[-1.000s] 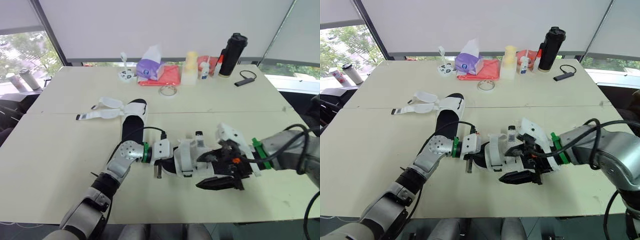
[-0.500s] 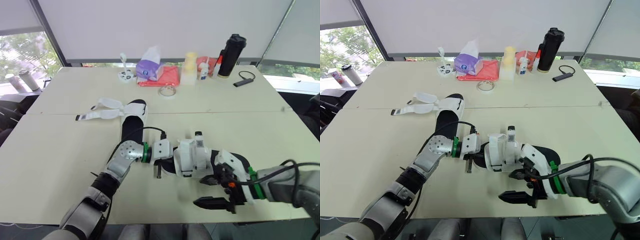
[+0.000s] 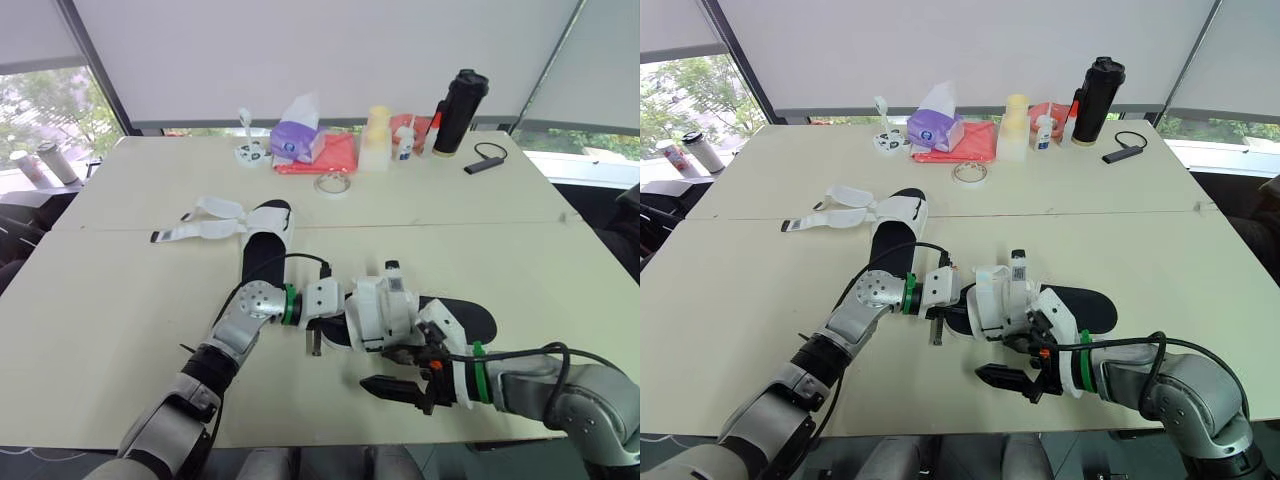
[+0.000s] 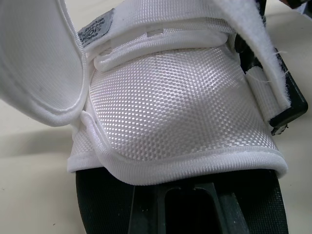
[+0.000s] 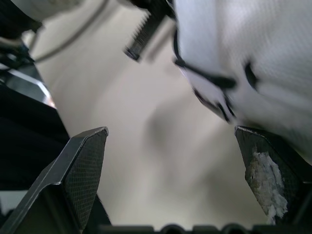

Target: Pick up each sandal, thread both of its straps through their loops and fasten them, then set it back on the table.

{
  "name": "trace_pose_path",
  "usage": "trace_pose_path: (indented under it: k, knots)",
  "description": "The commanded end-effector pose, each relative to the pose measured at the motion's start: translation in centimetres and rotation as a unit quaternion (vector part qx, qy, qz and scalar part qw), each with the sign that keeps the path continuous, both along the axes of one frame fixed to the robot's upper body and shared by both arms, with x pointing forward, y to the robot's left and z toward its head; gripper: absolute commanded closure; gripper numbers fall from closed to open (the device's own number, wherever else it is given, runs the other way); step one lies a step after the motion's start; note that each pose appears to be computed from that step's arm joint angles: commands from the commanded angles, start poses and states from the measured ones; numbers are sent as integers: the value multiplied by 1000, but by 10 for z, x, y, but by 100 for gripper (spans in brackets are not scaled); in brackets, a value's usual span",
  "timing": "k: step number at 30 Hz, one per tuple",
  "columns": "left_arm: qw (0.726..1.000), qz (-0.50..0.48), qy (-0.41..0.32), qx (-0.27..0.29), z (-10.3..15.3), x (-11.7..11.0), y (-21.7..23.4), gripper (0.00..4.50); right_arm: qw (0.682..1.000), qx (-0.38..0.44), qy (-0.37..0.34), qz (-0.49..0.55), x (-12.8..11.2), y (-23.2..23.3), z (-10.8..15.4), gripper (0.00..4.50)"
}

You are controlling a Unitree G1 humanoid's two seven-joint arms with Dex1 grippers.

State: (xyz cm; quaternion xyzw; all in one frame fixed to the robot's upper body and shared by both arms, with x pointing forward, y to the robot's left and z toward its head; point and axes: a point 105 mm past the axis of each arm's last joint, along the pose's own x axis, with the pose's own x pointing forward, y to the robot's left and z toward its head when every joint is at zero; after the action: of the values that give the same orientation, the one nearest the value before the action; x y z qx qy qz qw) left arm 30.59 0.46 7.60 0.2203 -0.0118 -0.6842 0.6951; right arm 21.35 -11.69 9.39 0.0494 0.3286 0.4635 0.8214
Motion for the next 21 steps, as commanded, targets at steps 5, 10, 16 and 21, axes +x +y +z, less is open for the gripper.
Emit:
trace_pose_path:
  k: [5,10,16,21]
  knots:
    - [997,7,42,59,-36,-7,11,450,998,19,-55,3,9,2,27,6]
    - [997,7,43,57,-36,-7,10,450,998,8,-57,10,10,3,27,6]
    - [998,9,42,56,-35,-7,9,450,998,10,-54,19,11,5,29,6]
    - [998,11,42,56,-35,-7,9,450,999,7,-41,20,11,5,25,56]
